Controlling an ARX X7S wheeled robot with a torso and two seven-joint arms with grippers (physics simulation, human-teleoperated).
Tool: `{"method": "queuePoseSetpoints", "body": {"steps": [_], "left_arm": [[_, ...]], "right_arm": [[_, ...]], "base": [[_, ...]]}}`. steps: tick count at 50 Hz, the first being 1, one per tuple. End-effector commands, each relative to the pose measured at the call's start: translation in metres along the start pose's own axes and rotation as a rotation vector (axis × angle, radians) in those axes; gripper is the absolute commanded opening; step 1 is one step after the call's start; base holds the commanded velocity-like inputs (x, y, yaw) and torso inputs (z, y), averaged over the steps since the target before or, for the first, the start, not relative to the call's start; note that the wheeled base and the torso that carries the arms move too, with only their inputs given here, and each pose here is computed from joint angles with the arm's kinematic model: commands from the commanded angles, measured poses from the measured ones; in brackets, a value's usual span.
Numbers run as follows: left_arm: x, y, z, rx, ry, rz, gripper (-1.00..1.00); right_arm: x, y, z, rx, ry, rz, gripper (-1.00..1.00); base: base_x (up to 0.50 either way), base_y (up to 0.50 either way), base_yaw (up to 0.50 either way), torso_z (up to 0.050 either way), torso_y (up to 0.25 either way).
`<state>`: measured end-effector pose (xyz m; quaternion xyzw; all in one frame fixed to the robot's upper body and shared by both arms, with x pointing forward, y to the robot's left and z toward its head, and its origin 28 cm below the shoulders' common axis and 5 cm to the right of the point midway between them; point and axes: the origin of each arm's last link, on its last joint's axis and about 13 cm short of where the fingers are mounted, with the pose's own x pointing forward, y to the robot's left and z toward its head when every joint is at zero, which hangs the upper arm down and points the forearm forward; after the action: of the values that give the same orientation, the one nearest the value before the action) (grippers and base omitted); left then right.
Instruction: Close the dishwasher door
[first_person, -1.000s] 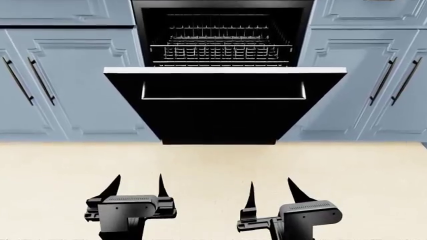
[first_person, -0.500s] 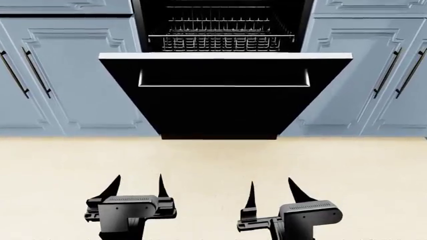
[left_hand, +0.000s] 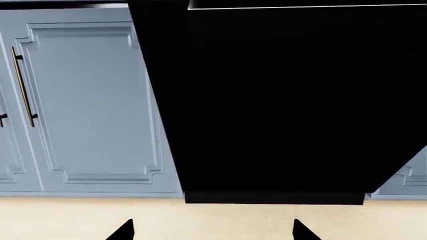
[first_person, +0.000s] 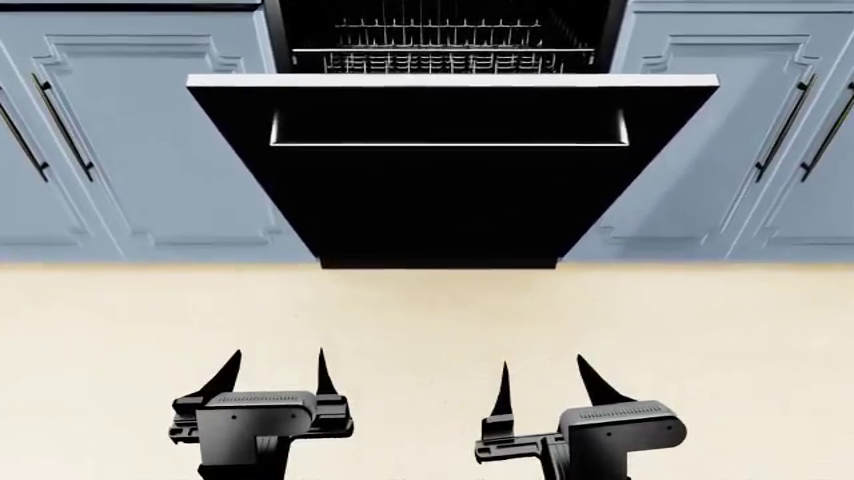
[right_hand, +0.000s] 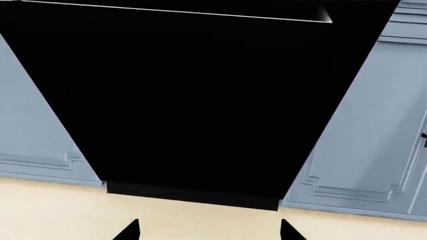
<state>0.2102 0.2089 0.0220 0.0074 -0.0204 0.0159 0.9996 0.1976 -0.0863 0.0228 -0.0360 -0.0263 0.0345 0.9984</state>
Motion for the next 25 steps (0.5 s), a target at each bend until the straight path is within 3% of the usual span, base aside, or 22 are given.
{"method": "queuePoseSetpoints", "body": {"steps": [1, 25], "left_arm": [[0.0, 0.0, 0.0001, 0.0, 0.001, 0.0, 1.0], [-0.0005, 0.0001, 0.0004, -0.001, 0.0, 0.002, 1.0]], "right_arm": [[-0.0006, 0.0, 0.0004, 0.002, -0.001, 0.0, 1.0], [-0.0009, -0.0001, 0.0009, 0.001, -0.003, -0.001, 1.0]], "base": [[0.0, 0.0, 0.0, -0.05, 0.018], [0.0, 0.0, 0.0, -0.05, 0.015]]}}
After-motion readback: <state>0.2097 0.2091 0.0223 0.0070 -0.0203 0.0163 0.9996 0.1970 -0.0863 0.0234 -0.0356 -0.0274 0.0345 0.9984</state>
